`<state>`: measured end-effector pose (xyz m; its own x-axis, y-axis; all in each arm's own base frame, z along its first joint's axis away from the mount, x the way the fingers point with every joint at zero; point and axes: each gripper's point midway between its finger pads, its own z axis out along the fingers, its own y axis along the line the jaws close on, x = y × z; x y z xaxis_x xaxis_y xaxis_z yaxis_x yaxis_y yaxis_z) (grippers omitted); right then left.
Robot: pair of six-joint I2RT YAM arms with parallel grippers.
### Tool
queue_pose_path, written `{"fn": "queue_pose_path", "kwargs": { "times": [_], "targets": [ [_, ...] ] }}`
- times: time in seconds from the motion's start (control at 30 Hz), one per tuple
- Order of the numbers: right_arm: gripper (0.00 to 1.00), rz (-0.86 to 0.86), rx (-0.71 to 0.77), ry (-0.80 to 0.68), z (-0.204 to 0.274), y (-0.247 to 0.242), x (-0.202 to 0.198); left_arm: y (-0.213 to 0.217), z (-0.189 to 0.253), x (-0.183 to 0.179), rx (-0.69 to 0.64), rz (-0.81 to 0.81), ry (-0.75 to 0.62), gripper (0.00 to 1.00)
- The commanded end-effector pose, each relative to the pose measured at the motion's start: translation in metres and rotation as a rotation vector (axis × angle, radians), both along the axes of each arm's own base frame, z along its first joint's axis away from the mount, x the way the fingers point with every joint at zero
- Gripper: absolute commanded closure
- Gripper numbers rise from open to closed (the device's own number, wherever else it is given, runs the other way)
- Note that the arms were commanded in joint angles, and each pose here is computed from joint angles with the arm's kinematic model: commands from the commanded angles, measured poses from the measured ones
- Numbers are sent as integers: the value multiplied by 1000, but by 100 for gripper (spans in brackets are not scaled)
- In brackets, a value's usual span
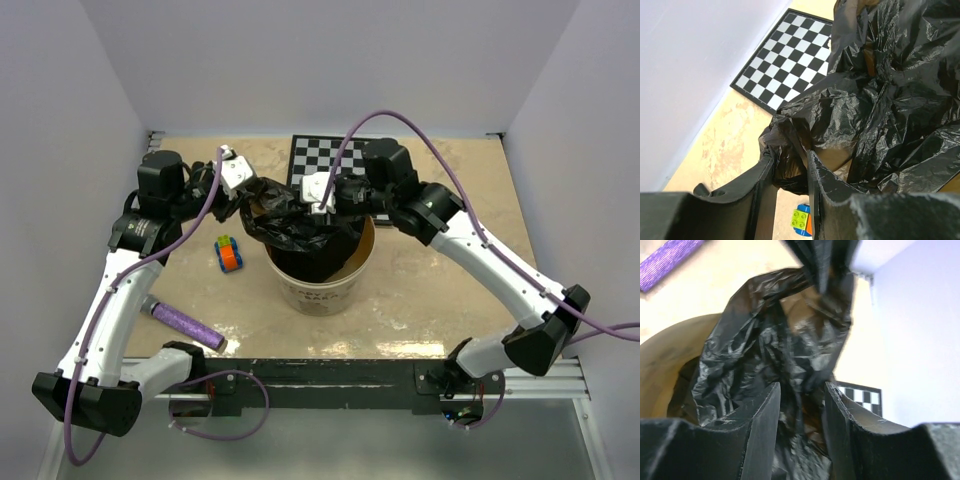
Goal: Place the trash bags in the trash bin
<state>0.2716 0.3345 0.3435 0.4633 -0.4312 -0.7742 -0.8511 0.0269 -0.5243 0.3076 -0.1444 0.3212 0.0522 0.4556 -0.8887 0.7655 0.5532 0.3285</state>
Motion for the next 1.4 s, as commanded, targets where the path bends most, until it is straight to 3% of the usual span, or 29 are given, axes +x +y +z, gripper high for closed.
{"fn": "queue_pose_path", "kwargs": {
  "times": [0.0,0.3,0.5,0.73,0.83,0.93,1.2,1.37],
  "targets": [
    [57,-34,-39,5,-27,4,13,2,13,2,-24,21,-39,67],
    [64,-98,-73,9,-45,8,32,6,12,0,-13,41,-46,67],
    [100,-70,-64,-1,-27,2,14,6,8,-2,-18,44,-34,67],
    [100,184,-124,95,-33,-18,-100,-9,-6,-38,-81,-61,92,70],
    [100,232,-99,143,-36,-24,-146,-20,-14,-70,-122,-166,157,88],
    [100,257,-117,212,-52,-34,-163,-23,-27,-97,-149,-218,243,100],
    [100,332,-177,292,-89,-51,-195,-19,-63,-141,-136,-255,371,100],
    [100,303,-164,273,-103,-43,-187,-14,-80,-122,-129,-176,337,100]
  ]
}}
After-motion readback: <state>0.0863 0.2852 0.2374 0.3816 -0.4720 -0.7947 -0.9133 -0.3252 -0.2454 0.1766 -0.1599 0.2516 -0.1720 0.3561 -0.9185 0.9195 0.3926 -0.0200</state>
